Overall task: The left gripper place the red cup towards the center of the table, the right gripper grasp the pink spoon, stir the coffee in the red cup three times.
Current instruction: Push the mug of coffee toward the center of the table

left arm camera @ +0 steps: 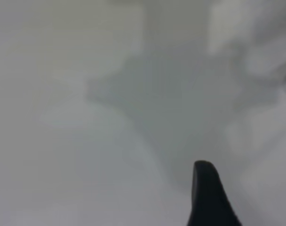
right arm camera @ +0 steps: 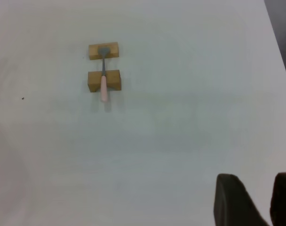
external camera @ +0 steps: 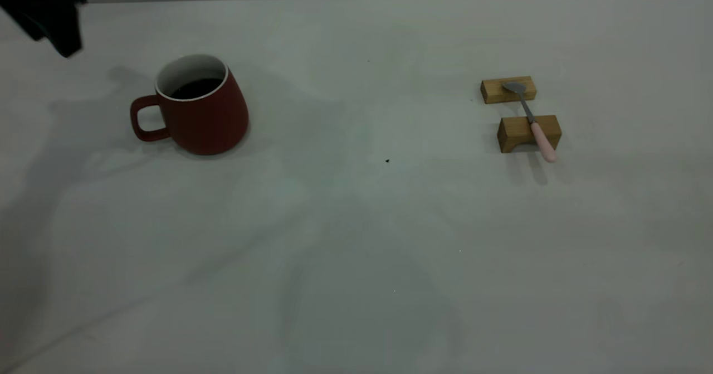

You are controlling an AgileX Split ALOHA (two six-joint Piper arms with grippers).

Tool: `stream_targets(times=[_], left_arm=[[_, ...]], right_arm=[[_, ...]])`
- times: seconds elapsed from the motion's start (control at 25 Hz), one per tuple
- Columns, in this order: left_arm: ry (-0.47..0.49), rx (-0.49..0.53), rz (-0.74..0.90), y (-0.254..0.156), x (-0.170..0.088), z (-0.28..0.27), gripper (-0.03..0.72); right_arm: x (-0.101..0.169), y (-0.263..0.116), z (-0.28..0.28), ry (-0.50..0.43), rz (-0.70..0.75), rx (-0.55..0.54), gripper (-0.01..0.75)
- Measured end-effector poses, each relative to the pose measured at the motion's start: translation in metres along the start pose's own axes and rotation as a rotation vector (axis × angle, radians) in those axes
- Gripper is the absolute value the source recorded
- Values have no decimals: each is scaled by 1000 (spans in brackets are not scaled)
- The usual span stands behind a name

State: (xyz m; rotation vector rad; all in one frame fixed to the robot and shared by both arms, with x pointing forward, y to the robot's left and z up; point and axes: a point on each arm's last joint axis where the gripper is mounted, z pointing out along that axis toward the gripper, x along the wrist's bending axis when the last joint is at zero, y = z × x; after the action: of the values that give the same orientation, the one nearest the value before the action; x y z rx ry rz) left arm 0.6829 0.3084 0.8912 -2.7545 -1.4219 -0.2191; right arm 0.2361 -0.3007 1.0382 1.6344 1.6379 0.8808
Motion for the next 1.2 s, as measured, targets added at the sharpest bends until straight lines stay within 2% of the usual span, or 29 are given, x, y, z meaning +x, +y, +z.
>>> stream_targets(times=[0.12, 0.24, 0.36, 0.48, 0.6, 0.8, 1.2], left_arm=[[-28, 3, 254, 12, 0, 23, 501], [-40, -54, 491, 19, -3, 45, 501], [-46, -148, 659, 26, -8, 59, 501], [-90, -231, 753, 31, -16, 70, 501], [-129, -285, 814, 33, -23, 79, 501], [-167, -351, 823, 42, -37, 80, 501], [-223, -382, 817, 70, -90, 72, 501]], right_arm=[[0, 0, 0, 0, 0, 0, 237], [0, 0, 0, 0, 0, 0, 237], [0, 0, 0, 0, 0, 0, 237], [0, 0, 0, 0, 0, 0, 237], [0, 0, 0, 0, 0, 0, 237], [0, 0, 0, 0, 0, 0, 237], [0, 0, 0, 0, 0, 1, 237]])
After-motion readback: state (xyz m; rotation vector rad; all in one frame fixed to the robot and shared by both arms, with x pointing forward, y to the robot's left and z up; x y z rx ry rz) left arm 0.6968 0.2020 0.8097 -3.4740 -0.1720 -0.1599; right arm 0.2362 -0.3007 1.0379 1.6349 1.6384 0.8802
